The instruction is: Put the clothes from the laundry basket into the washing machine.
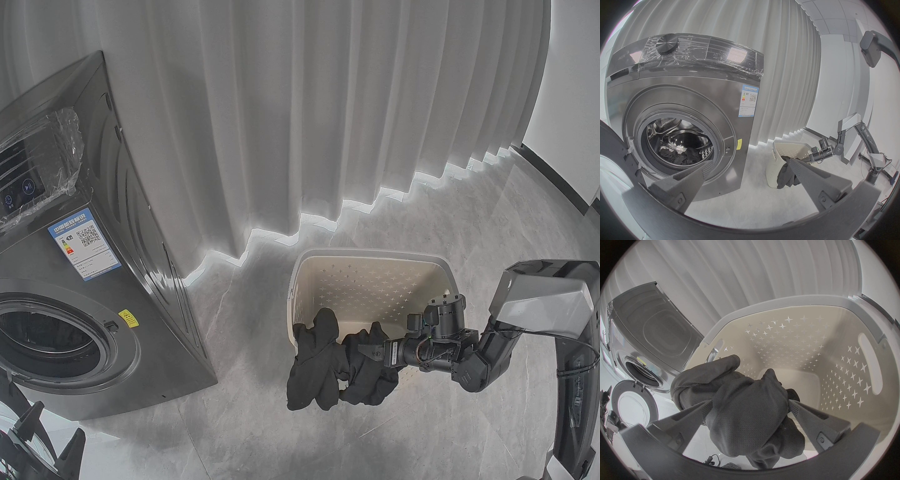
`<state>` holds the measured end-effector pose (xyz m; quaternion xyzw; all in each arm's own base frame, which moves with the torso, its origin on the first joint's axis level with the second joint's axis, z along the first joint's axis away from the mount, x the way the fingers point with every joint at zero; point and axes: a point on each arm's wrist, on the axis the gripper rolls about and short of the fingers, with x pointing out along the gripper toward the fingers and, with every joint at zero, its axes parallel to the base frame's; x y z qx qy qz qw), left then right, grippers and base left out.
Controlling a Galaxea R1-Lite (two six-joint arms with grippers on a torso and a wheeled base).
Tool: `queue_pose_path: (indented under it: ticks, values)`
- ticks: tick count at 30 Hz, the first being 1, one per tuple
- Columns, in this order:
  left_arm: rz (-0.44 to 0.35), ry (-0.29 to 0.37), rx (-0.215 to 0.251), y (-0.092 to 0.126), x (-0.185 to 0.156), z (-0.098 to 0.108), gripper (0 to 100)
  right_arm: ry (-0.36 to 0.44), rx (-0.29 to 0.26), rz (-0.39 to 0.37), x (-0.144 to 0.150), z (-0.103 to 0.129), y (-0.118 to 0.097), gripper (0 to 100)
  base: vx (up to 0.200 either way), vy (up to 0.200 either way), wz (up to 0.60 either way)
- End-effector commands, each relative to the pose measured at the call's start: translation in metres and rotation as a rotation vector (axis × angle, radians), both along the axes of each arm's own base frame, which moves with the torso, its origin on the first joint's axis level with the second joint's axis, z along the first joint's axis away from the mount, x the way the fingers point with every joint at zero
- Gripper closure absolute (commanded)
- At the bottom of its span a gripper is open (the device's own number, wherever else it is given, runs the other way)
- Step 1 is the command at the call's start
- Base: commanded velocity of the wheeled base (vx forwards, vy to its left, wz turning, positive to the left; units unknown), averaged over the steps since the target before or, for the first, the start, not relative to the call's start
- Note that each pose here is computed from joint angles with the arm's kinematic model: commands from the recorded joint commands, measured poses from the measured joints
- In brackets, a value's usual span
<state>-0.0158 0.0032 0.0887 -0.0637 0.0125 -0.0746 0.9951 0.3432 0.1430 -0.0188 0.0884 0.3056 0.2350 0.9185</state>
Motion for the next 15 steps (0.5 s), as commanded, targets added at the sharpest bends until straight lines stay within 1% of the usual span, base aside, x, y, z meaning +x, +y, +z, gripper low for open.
queue_pose_path:
  ticks: [1,8,9,15]
  values:
    - [0.0,0.015,0.002,-0.0002,0.001,-0.004,0,0.006,-0.003,0.005,0.0031,-0.006,0.0025,0,0.0,0.0,0.0]
    - [0.0,0.015,0.002,-0.0002,0.001,-0.004,0,-0.007,-0.003,0.013,0.0084,-0.0077,0.0066,0,0.0,0.0,0.0]
    - [0.0,0.015,0.002,-0.0002,0.001,-0.004,0,-0.007,-0.003,0.013,0.0084,-0.0077,0.0066,100,0.0,0.0,0.0]
    - [0.002,0.014,0.003,-0.0001,0.0008,-0.004,0,-0.015,0.0,0.014,0.0104,-0.0071,0.0081,100,0.0,0.0,0.0]
